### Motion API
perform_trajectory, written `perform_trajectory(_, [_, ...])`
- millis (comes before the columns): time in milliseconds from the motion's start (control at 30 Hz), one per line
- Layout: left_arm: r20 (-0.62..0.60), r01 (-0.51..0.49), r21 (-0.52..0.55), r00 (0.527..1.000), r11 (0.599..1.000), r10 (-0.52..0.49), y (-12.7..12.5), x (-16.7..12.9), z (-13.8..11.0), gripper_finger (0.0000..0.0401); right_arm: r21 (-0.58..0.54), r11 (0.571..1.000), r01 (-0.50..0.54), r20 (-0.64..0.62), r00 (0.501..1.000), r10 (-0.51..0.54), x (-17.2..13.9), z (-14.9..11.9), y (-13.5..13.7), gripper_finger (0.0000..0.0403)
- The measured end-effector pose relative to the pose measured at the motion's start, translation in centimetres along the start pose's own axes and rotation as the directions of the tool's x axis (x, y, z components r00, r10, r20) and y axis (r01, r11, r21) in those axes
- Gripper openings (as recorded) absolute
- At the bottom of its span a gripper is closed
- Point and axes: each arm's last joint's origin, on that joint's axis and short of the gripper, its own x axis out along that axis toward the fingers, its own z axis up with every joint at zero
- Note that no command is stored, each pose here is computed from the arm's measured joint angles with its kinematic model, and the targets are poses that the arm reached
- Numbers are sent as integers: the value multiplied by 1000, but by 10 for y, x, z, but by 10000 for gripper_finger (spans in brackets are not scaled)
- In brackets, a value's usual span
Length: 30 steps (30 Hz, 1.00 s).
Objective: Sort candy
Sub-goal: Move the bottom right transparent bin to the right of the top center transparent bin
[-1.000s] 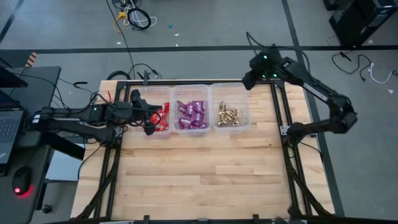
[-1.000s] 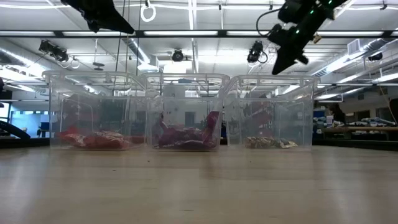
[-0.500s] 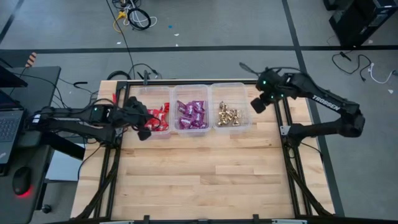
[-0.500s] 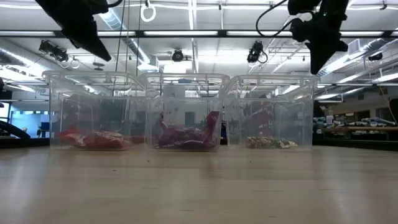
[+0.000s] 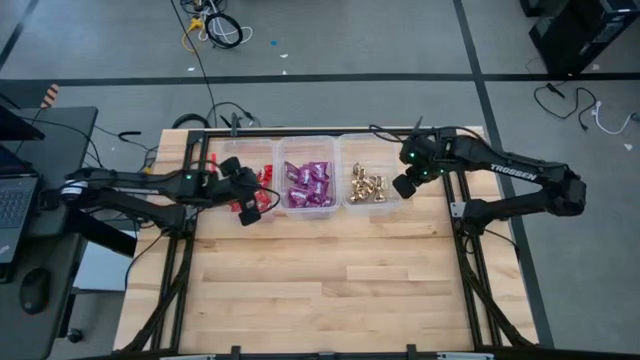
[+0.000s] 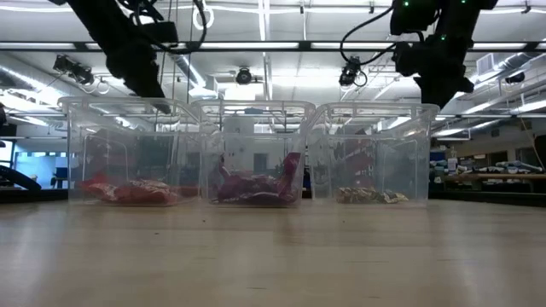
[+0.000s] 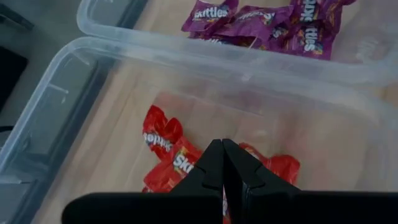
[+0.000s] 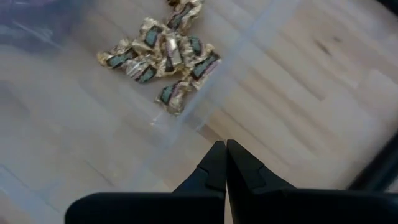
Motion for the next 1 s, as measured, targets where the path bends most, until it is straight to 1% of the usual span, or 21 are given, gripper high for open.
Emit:
perform_trajectory(133, [-14, -12, -1, 1000, 1000, 12, -2, 10, 4, 0, -4, 1000, -20, -2, 1000, 20, 8, -3, 3, 0])
perform_trajectory(300, [-27, -25, 7, 999, 1000, 25, 0, 15, 4, 0, -23, 999, -41, 4, 999, 41, 10, -6, 9, 0])
perform_trajectory(533, [25, -27, 18, 999, 999, 26, 3, 17, 11, 0, -30, 998, -61, 4, 998, 61, 10, -8, 14, 0])
perform_trajectory(667, [17, -19, 14, 1000, 1000, 19, 6, 18, 11, 0, -33, 997, -70, 10, 997, 70, 10, -8, 16, 0])
perform_trajectory(867, [10, -35, -4, 999, 999, 35, 11, 20, 11, 0, -36, 997, -71, 11, 997, 72, 10, -8, 17, 0])
perform_trajectory(1000, [10, -40, -11, 999, 999, 40, 13, 21, 11, 0, -36, 998, -54, 23, 998, 54, 10, -8, 17, 0])
